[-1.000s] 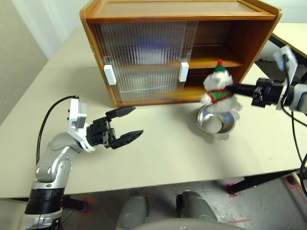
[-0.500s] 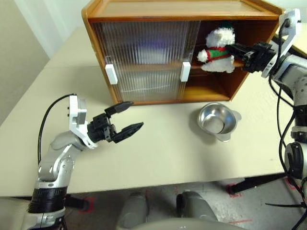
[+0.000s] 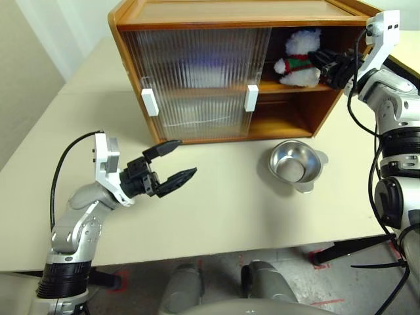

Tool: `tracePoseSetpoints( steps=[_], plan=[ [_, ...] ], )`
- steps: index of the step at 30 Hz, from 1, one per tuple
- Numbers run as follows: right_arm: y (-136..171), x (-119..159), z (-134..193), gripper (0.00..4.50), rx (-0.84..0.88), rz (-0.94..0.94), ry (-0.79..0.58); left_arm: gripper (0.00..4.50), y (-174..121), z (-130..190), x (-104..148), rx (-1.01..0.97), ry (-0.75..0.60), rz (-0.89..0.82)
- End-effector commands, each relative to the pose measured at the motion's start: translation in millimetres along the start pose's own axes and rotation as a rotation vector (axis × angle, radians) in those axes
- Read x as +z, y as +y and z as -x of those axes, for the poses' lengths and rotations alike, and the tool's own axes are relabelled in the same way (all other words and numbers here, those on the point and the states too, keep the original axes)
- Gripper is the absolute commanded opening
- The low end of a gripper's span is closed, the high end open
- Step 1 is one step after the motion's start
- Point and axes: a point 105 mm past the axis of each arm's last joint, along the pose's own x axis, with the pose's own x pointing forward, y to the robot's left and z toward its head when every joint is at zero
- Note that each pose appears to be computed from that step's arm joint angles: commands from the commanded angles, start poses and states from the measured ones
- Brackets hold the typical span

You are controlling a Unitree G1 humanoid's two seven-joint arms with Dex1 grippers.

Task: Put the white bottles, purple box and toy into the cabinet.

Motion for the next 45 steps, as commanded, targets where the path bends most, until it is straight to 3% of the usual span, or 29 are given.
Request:
tracePoseSetpoints(
  steps=[1, 7, 11, 13, 16, 19, 24, 29, 33, 39, 45],
  plan=[
    [-9.5, 25.0, 4.9, 2.37, -0.02, 0.059, -0.069, 4.5, -3.0, -1.1, -0.7, -0.01, 0.009, 0.004],
    [-18.9, 44.3, 21.2, 4.45, -0.026, 0.135, -0.114, 4.5, -2.3, -3.4, -0.9, -0.016, 0.006, 0.009],
    [-11.8, 29.6, 44.1, 4.45, 0.11, 0.068, -0.004, 4.5, -1.1, -4.3, -0.2, -0.018, 0.005, 0.006],
    [-5.9, 10.6, 65.8, 4.45, 0.207, -0.013, 0.113, 4.5, -1.4, -4.1, -0.5, -0.019, 0.006, 0.006],
    [7.8, -34.5, 117.5, 4.45, 0.343, -0.174, 0.399, 4.5, -1.6, -2.6, -1.5, -0.023, 0.012, 0.008],
    [9.0, -61.7, 145.8, 4.45, 0.311, -0.275, 0.532, 4.5, -2.0, -2.1, -1.9, -0.026, 0.016, 0.01],
    [-6.4, -99.2, 161.4, 4.45, 0.106, -0.337, 0.579, 4.5, -2.8, -1.9, -2.2, -0.033, 0.021, 0.014],
    [1.6, -137.4, 170.6, 4.45, 0.032, -0.447, 0.636, 4.5, -3.1, -1.1, -2.6, -0.042, 0.03, 0.013],
    [3.4, -147.4, 168.3, 4.45, -0.015, -0.572, 0.597, 4.5, -4.1, -0.9, -3.5, -0.048, 0.041, 0.007],
    [-5.7, -162.3, 165.8, 4.45, -0.123, -0.619, 0.574, 4.5, -4.1, -0.3, -3.6, -0.045, 0.043, 0.004],
    [2.4, -166.5, 159.6, 4.45, -0.112, -0.683, 0.557, 4.5, -3.2, 0.0, -3.9, -0.04, 0.045, -0.002]
  ],
)
